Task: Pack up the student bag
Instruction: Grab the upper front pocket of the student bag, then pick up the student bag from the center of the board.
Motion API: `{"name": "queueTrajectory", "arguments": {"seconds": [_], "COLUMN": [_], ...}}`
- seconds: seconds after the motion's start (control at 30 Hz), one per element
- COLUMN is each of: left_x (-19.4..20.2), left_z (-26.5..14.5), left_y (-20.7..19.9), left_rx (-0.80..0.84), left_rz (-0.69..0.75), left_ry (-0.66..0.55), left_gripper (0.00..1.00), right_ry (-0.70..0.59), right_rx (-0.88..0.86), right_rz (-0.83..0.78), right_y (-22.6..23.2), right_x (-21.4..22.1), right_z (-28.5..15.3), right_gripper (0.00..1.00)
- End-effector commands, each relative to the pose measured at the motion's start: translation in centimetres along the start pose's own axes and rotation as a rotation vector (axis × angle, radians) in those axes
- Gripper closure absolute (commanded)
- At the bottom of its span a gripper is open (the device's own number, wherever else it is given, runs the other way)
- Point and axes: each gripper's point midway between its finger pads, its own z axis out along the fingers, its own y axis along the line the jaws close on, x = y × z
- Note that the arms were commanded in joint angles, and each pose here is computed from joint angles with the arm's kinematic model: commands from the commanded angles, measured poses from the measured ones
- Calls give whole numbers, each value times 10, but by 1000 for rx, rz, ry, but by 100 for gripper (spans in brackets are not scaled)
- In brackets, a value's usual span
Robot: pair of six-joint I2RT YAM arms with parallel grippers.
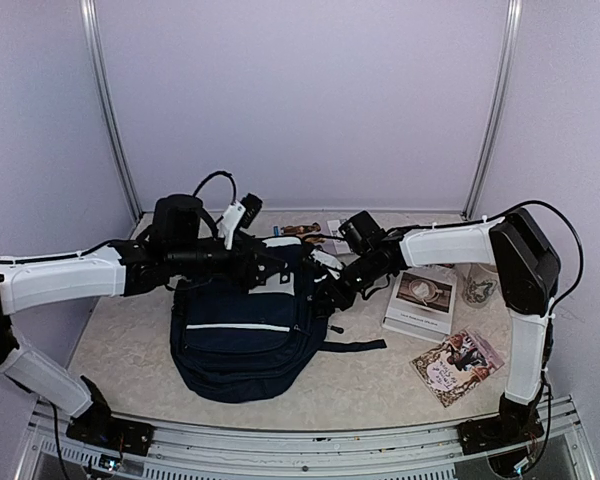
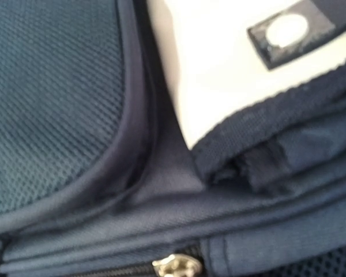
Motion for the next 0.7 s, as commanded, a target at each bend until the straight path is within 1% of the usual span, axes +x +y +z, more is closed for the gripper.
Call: {"name": "queueTrajectory", "arguments": {"seconds": [0.0,0.07,0.1,0.13,0.17,0.2,0.27,0.33,0.4,0.53,0.67], "left_x": [-23,-4,12,29,44,61,90,119,141,168,198], "left_z": [-9,-14,-17,-22,-29,-32,-31,-25,-22,-43,-61], "left_y": [100,159,185,209,234,251,271,273,264,241,200], "left_rx": [-175,-328,-396,-463,-530,-573,-619,-630,-631,-683,-687], "left_rz": [-357,-492,-544,-584,-622,-653,-695,-709,-715,-737,-751], "left_ry": [-122,-89,-69,-56,-53,-38,5,73,123,138,184], "left_gripper": [19,13,11,7,5,5,5,9,13,13,15], "right_ry": [-80,-84,-83,-85,-86,-85,-81,-72,-64,-35,-36], "right_rx": [-35,-41,-39,-30,-21,-10,16,47,90,232,340], "right_rz": [-21,-18,-18,-20,-21,-22,-19,-10,-9,-54,-132], "right_y": [13,14,13,12,11,9,3,-6,-16,-38,-56], "right_x": [-17,-18,-18,-19,-21,-21,-23,-25,-27,-36,-51], "right_z": [-9,-10,-10,-10,-11,-12,-13,-15,-19,-35,-54], "right_gripper": [100,100,100,100,100,100,100,100,100,100,100]}}
